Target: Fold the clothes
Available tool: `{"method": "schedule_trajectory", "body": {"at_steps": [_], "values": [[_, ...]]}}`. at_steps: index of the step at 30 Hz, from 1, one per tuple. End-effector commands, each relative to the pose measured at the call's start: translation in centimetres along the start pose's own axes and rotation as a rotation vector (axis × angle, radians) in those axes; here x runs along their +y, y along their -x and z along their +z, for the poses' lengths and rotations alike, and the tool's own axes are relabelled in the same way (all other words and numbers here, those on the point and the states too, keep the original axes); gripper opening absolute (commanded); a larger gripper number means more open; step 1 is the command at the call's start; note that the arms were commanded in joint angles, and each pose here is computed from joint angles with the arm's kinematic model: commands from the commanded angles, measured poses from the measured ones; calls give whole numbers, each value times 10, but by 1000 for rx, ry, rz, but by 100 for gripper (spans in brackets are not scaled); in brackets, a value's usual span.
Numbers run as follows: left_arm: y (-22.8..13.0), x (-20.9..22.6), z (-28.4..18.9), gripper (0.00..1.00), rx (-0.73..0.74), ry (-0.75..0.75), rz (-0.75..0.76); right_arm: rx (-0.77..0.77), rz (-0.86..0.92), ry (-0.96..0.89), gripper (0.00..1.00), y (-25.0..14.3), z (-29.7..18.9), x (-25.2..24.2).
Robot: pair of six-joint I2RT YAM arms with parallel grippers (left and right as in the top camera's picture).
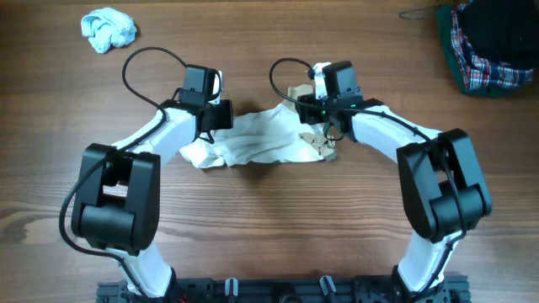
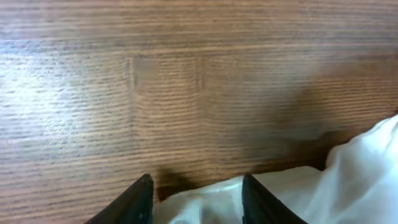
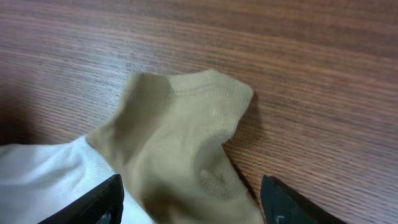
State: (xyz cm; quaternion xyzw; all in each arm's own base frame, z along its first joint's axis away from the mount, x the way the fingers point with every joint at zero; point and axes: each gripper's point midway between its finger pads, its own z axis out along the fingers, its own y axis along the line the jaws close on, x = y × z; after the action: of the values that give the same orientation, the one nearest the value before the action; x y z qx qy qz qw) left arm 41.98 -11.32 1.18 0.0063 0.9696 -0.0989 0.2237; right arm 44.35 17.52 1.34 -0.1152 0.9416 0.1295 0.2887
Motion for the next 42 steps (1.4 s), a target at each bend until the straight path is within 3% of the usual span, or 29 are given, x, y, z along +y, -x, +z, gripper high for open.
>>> {"method": "schedule_trajectory", "body": {"at_steps": [1, 3, 7, 8, 16, 18, 24, 27, 30, 36, 42], "values": [[-1, 18, 2, 46, 12, 85, -1, -18, -20, 12, 71, 6, 4, 0], [-4, 19, 2, 38, 20, 86, -2, -30, -21, 18, 70, 8, 5, 1], [-5, 17, 2, 6, 26, 77, -4, -52, -24, 31, 67, 14, 6, 4], [-6, 15, 3, 4, 28, 68, -7, -55, -24, 35, 66, 15, 6, 4], [-23, 21, 18, 4, 91, 84, -11, -74, -24, 38, 66, 18, 9, 4], [-24, 22, 19, 4, 93, 84, -11, -72, -8, 39, 59, 15, 15, 4], [-24, 22, 19, 4, 94, 84, -11, -80, 22, 42, 59, 11, 30, 1], [-24, 22, 19, 4, 94, 84, -11, -115, 18, 47, 51, 19, 30, 2], [-24, 22, 19, 4, 94, 84, -11, -163, 37, 55, 29, 32, 28, 4], [-26, 22, 19, 4, 102, 86, -11, -138, 47, 52, 9, 35, 25, 5], [-29, 23, 18, 4, 112, 89, -12, -80, 53, 96, 6, 51, -39, 24]]}}
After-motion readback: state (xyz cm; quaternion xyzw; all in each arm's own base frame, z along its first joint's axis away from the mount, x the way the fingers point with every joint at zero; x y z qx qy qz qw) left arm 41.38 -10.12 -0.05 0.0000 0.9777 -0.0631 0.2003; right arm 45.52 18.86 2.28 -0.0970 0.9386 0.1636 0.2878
